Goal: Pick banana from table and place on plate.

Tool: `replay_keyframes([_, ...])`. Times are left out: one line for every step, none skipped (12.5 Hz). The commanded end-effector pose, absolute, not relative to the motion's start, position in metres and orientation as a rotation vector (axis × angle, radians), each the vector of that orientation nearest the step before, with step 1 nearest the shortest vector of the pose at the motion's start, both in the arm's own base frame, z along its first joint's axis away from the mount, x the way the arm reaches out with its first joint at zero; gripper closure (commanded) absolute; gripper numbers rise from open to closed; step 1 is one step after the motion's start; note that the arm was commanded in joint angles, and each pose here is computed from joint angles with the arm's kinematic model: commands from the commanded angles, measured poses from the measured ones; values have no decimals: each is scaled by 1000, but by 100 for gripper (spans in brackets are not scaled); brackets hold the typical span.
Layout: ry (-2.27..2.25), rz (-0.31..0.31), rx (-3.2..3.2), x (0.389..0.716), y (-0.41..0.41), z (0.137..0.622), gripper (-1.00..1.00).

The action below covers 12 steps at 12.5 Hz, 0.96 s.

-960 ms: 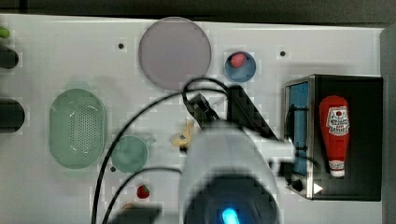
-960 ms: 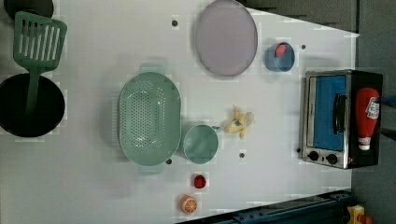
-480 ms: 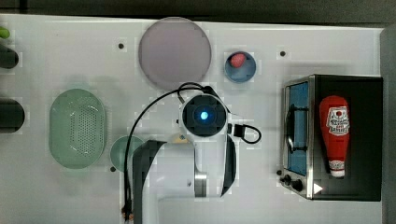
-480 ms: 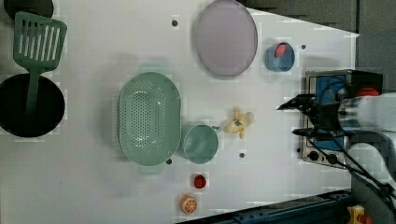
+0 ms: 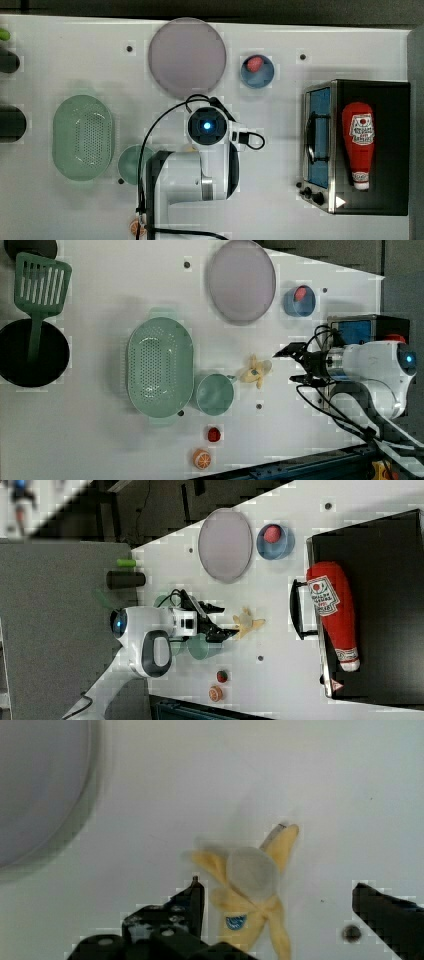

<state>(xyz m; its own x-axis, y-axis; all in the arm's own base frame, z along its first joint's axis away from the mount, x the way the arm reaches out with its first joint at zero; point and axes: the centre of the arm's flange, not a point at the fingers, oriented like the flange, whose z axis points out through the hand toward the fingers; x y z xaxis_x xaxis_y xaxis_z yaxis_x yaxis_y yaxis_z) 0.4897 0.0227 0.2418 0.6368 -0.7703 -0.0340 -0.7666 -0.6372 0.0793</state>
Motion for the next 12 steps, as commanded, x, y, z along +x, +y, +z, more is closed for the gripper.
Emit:
replay_keyframes([-1343, -64, 2803, 485, 32, 213, -100])
replay_keyframes([-1343, -65, 2807, 479, 34, 201, -100])
replay_keyframes([-1340, -64, 2811, 473, 35, 191, -100])
replay_keyframes([-1342, -57, 2815, 469, 36, 182, -100])
replay_keyframes([-1341, -54, 2819, 466, 37, 174, -100])
replay_keyframes([-1336, -56, 2822, 464, 39, 167, -100])
replay_keyframes([-1328, -59, 2828, 463, 42, 162, -100])
replay_keyframes([-1325, -63, 2831, 462, 45, 159, -93])
replay_keyframes([-1326, -65, 2831, 462, 47, 158, -69])
replay_keyframes([-1342, -68, 2823, 461, 47, 157, -43])
replay_keyframes([-1354, -63, 2820, 462, 47, 158, -18])
replay_keyframes([-1360, -59, 2819, 463, 47, 159, 6])
